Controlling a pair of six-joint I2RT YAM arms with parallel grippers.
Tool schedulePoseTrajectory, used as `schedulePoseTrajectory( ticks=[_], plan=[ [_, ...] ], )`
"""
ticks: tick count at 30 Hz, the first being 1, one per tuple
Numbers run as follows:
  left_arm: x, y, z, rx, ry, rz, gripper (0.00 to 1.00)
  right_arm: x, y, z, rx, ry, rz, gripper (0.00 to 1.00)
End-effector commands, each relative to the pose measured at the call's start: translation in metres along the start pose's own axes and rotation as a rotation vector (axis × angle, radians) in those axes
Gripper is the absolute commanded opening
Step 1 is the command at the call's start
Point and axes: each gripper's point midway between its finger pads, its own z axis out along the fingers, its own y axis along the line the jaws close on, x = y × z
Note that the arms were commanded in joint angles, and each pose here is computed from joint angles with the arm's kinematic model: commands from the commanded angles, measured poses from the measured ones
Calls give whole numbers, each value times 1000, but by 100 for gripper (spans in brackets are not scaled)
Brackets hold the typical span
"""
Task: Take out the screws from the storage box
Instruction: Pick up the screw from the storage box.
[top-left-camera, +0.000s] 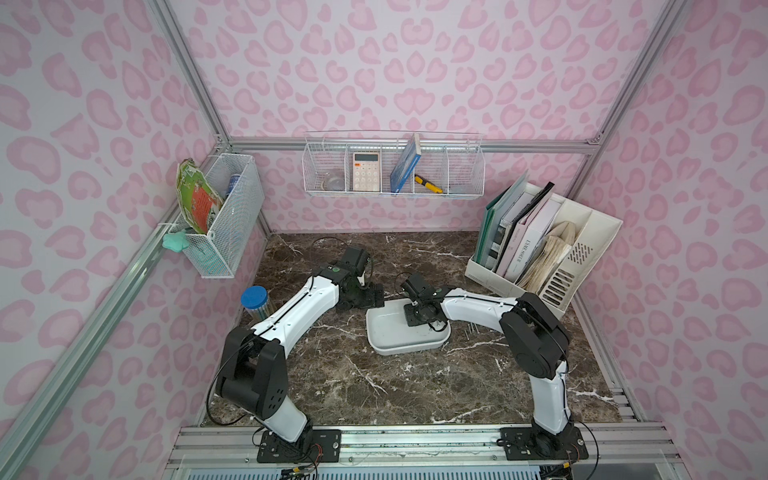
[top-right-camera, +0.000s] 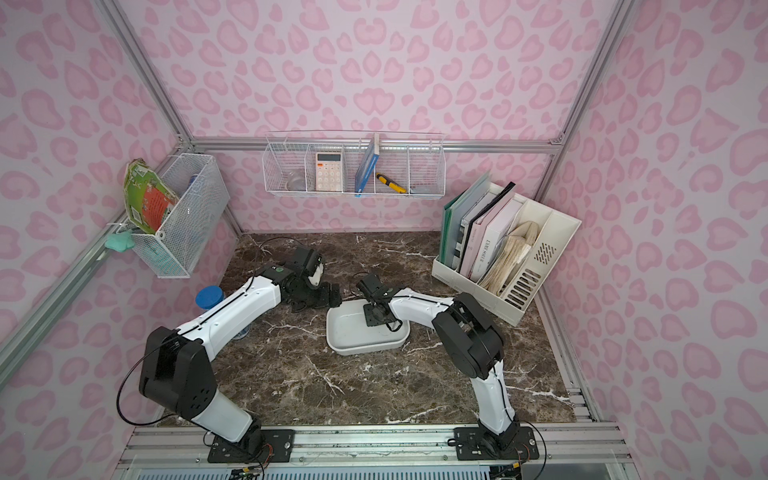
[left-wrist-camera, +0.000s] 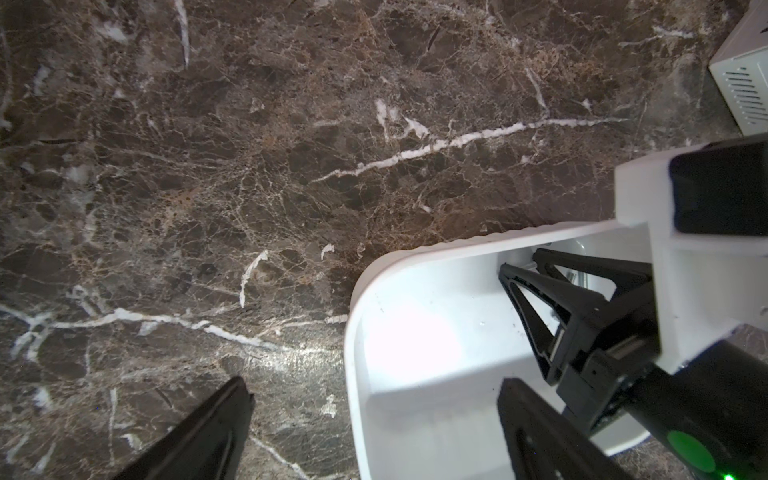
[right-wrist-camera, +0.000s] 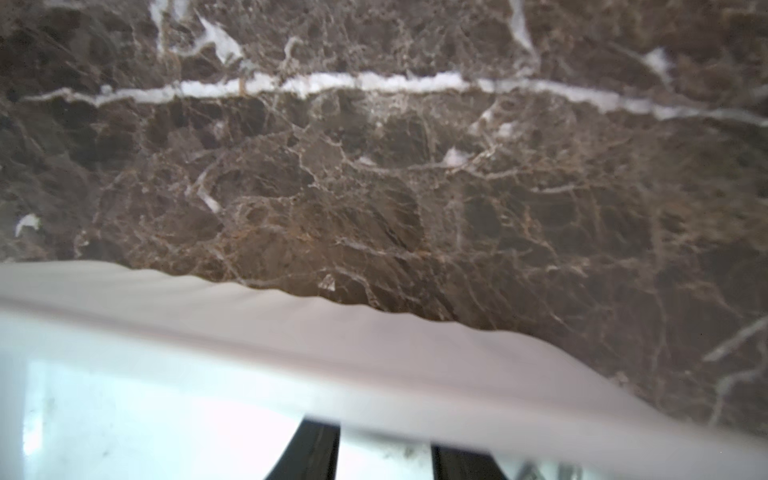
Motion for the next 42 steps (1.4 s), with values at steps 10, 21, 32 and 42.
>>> schedulePoseTrajectory(
  ticks=[10,21,32,42],
  plan=[
    [3,1,2,-1,16,-1,97,10,0,2,0,57,-32,42],
    [2,0,2,2,15,-3,97,22,-1,4,18,84,-22,43],
    [2,1,4,-5,16,-3,97,27,-4,4,39,92,-19,38],
    [3,1,5,-4,21,-3,97,8,2,-8,21,40,-17,35]
  ],
)
